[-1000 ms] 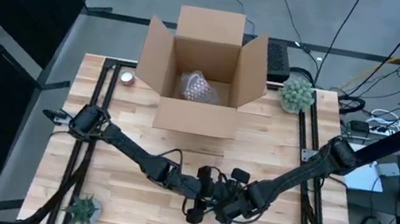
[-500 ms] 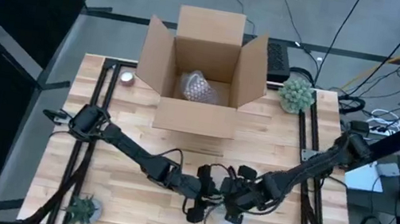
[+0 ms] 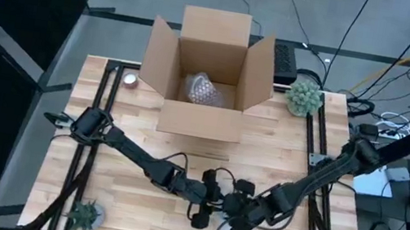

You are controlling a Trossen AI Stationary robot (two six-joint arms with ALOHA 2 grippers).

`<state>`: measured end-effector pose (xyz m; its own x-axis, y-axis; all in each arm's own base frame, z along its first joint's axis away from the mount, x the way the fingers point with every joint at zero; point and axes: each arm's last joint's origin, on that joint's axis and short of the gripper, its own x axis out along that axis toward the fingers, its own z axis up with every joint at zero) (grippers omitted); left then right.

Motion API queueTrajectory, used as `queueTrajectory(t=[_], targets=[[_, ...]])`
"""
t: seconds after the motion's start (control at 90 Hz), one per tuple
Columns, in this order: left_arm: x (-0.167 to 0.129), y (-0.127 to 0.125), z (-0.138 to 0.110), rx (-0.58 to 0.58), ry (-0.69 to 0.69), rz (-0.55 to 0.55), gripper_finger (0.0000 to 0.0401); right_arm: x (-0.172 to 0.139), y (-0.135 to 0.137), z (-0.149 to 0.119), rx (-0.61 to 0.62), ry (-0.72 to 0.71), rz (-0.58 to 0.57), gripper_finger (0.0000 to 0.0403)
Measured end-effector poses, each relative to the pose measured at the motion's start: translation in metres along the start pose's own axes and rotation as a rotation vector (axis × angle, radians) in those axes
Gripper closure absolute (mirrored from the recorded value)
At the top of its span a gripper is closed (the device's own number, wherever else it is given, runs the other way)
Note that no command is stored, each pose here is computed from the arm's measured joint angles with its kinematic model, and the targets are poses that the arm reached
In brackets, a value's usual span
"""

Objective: Wrap mug
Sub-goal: Wrap the yellow mug with the bubble wrap

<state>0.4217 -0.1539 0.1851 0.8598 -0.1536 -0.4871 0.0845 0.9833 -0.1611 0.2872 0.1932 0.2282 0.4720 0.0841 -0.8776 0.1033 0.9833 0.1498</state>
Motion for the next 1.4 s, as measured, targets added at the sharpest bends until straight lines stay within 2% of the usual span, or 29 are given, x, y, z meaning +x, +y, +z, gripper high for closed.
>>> queueTrajectory(t=[0.1,0.267,0.456,0.989,1.111,1.4], targets=[[0.0,0.0,0.0,0.0,-0.001,-0.005,0.0241,0.017,-0.001,-0.003,-0.01,0.043,-0.039,0.0312],[0.0,-0.001,0.0,0.0,-0.002,-0.008,0.0241,0.035,-0.002,-0.003,-0.003,0.093,-0.042,0.0364],[0.0,0.0,0.0,0.0,-0.002,-0.008,0.0241,0.043,-0.005,-0.003,0.023,0.108,-0.053,0.0397],[0.0,0.0,0.0,-0.001,0.0,-0.002,0.0241,-0.023,-0.01,0.008,0.055,0.001,0.081,0.04],[0.0,0.0,0.0,-0.001,0.0,-0.002,0.0241,-0.013,-0.01,0.007,0.052,0.016,0.059,0.0399],[0.0,-0.001,0.0,-0.001,-0.004,-0.007,0.0241,0.042,-0.007,-0.001,0.036,0.123,-0.036,0.0399]])
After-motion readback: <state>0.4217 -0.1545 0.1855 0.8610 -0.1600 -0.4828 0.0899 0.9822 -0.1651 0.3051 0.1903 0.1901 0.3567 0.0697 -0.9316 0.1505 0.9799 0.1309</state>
